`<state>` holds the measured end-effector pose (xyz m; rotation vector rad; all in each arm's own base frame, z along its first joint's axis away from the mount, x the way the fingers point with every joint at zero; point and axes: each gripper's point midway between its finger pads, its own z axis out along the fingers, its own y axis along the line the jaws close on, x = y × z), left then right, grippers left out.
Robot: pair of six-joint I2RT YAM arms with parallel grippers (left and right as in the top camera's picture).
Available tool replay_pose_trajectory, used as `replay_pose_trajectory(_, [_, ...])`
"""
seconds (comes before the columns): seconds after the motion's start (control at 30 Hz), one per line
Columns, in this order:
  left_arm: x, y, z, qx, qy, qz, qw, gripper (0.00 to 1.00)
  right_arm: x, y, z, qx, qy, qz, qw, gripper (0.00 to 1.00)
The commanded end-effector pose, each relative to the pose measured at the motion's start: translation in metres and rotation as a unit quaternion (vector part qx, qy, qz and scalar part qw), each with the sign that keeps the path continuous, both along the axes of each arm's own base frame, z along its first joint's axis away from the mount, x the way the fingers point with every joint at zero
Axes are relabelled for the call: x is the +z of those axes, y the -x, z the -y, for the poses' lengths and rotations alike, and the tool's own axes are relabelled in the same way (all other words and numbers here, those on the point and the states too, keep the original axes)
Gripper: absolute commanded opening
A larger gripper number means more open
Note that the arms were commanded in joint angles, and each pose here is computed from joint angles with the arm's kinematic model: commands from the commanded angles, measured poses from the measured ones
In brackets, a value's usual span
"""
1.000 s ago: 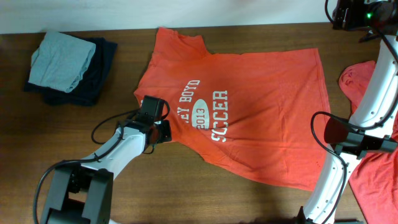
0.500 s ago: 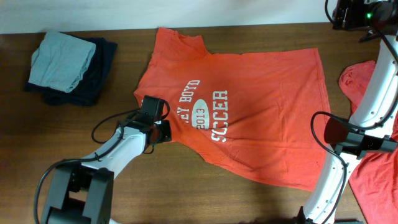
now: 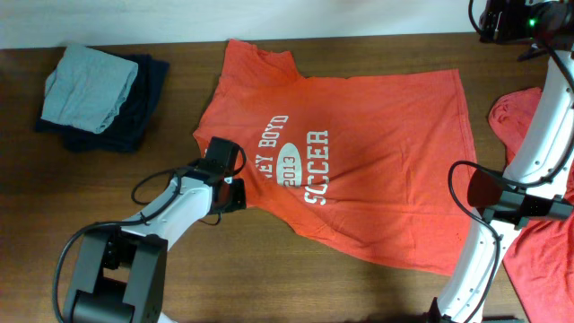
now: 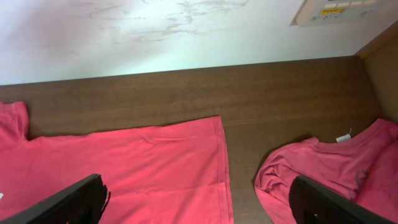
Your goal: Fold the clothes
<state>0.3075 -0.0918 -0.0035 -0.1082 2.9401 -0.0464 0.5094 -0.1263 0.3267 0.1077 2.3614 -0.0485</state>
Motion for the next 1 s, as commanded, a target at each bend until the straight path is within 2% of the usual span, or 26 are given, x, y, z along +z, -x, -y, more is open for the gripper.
replay_pose_trajectory(0.0, [-0.024,0.043,-0.014,0.025,-0.024,-0.084,0.996,0.0,-0.002,-0.002,-0.004,0.007,-0.005,0.0,1.0,0.99])
replay_pose_trajectory(0.27, [-0.02,0.087,-0.007,0.024,0.003,-0.18,0.983,0.0,-0.002,-0.002,-0.004,0.007,-0.005,0.0,1.0,0.99])
replay_pose_trajectory(0.6, [-0.006,0.128,-0.021,0.006,-0.028,-0.267,0.963,0.0,-0.002,-0.002,-0.004,0.007,-0.005,0.0,1.0,0.99])
replay_pose_trajectory(0.73, [0.003,0.123,-0.022,-0.007,-0.032,-0.261,0.965,0.0,-0.002,-0.002,-0.004,0.007,-0.005,-0.001,1.0,0.99])
replay_pose_trajectory(0.97, [0.048,0.08,-0.009,-0.012,-0.004,-0.162,0.987,0.0,-0.002,-0.002,-0.004,0.007,-0.005,0.0,1.0,0.99])
